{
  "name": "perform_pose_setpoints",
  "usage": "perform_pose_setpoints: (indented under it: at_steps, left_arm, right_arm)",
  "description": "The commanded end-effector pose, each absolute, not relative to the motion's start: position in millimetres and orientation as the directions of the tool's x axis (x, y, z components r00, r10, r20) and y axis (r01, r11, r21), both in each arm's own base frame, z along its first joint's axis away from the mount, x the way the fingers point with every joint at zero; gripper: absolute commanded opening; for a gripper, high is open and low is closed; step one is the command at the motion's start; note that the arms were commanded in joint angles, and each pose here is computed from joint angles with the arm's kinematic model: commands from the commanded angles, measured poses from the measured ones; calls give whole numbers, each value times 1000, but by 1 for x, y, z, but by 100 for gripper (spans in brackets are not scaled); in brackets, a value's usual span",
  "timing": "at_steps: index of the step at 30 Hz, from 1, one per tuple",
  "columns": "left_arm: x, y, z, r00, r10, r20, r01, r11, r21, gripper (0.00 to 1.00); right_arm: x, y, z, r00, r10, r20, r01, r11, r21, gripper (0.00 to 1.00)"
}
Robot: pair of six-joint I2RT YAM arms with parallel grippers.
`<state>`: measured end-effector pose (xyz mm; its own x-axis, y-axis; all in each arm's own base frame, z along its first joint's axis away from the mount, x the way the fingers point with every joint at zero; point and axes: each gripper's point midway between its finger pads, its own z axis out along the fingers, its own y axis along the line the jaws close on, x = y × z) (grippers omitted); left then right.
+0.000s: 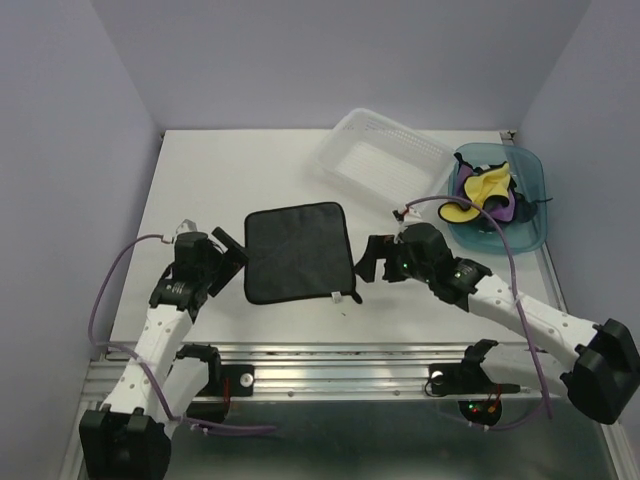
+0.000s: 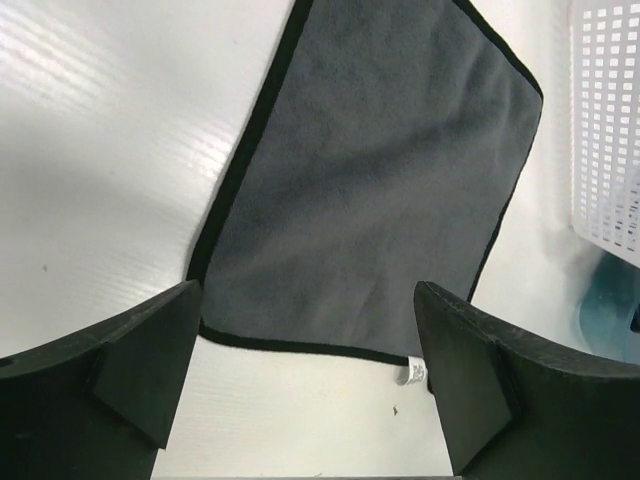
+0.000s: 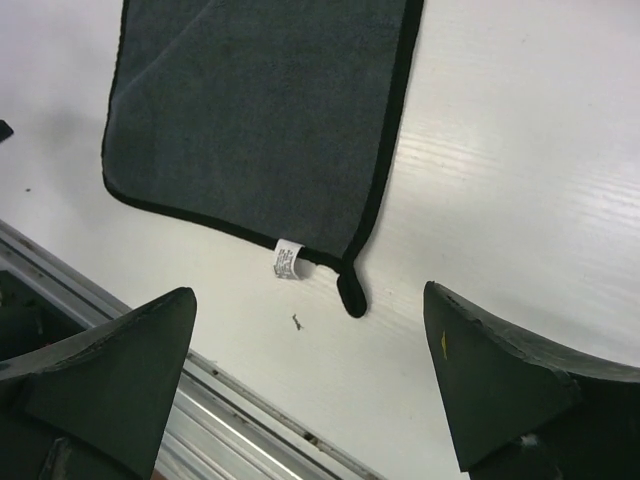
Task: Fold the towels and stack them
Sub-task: Flatten out the crumpled towel, then fold the towel
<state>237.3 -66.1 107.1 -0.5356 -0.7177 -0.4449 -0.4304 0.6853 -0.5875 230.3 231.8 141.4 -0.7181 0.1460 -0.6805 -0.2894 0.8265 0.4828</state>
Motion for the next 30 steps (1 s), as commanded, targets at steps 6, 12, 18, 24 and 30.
perform_pose_setpoints:
  at_steps: [6,12,18,24,30]
  left_arm:
    - [305,-80,128,-560,-647,-517,-299,740,-602,99]
    - [322,-108,102,-628,-614,-478,-250,741,-623,99]
    - [304,-133,54,-728,-556,-401,-274,773,-573,99]
    - [275,-134,26,-742,-580,-337,-347,761,-548,99]
    - [243,-141,15,-774,-555,-304,-360,781,-509,99]
  right_arm:
    - [266,308,146,-663,-83,-744,-519,767,377,100]
    - [308,326,115,-679,-66,-731,-422,850,315,100]
    - [296,330,65,-756,-119,-644,-411,852,325,100]
    - [262,319,41,-811,-121,-572,-388,843,372,100]
    - [219,299,31,-844,-125,-522,-359,855,375,100]
